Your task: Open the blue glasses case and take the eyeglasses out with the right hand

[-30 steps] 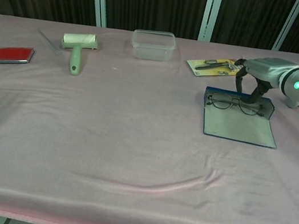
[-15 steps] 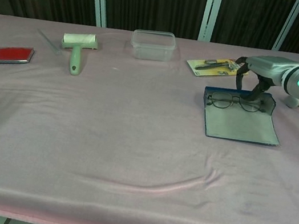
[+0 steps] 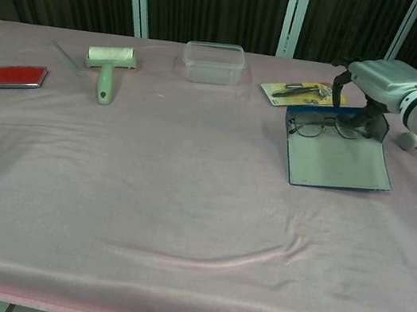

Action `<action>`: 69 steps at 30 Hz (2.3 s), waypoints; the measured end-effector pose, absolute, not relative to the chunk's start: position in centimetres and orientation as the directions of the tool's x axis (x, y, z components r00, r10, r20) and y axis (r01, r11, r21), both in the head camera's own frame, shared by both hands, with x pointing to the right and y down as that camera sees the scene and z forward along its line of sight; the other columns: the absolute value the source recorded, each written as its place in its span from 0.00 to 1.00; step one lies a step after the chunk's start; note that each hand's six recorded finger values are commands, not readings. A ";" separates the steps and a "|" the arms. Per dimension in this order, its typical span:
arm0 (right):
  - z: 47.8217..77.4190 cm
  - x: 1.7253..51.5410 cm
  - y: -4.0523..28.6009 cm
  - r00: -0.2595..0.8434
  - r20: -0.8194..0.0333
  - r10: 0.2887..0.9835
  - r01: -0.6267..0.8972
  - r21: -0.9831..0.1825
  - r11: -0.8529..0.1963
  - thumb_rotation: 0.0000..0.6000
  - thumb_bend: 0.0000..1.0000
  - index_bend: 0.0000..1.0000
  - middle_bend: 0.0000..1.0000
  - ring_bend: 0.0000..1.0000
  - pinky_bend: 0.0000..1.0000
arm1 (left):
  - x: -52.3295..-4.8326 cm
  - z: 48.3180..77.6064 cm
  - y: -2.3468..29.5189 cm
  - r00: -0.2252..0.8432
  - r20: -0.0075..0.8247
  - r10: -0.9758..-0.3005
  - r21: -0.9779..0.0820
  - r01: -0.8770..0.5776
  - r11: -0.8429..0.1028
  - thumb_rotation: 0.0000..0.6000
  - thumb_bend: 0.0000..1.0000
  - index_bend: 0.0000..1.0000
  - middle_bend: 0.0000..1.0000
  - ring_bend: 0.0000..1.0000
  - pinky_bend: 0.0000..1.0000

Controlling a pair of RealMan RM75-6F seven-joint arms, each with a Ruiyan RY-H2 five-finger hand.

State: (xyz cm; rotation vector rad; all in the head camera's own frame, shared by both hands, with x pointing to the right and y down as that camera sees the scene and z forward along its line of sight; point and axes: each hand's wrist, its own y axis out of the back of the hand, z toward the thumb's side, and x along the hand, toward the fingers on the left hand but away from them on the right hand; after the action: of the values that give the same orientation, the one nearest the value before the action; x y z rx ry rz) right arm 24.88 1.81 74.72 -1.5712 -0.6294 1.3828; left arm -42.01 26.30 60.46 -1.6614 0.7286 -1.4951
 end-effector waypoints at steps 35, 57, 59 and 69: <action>72.2 25.0 6.8 0.391 -0.147 0.909 -0.252 -0.967 -0.048 1.00 0.55 0.73 0.17 0.07 0.10 | -41.7 60.7 26.5 0.155 0.554 -0.818 -0.833 0.089 -0.547 1.00 0.73 0.00 0.00 0.00 0.11; 70.9 24.6 8.2 0.377 -0.050 0.925 -0.153 -0.988 0.009 1.00 0.55 0.73 0.18 0.09 0.13 | -41.6 61.0 26.6 0.157 0.563 -0.811 -0.826 0.095 -0.555 1.00 0.72 0.00 0.00 0.00 0.11; 70.9 24.6 8.3 0.374 -0.050 0.926 -0.145 -0.989 0.006 1.00 0.55 0.73 0.18 0.09 0.13 | -41.6 61.0 26.6 0.158 0.563 -0.811 -0.826 0.096 -0.555 1.00 0.72 0.00 0.00 0.00 0.11; 72.0 24.9 8.6 0.367 -0.103 0.924 -0.190 -0.981 -0.034 1.00 0.55 0.73 0.18 0.10 0.13 | -41.6 61.1 26.7 0.159 0.566 -0.809 -0.824 0.098 -0.557 1.00 0.72 0.00 0.00 0.00 0.11</action>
State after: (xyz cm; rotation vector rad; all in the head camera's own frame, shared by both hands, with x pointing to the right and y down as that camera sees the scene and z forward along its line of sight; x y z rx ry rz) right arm 24.91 8.56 71.98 -1.2831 -0.7613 1.0509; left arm -41.55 26.67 61.06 -1.6732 0.6895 -1.5015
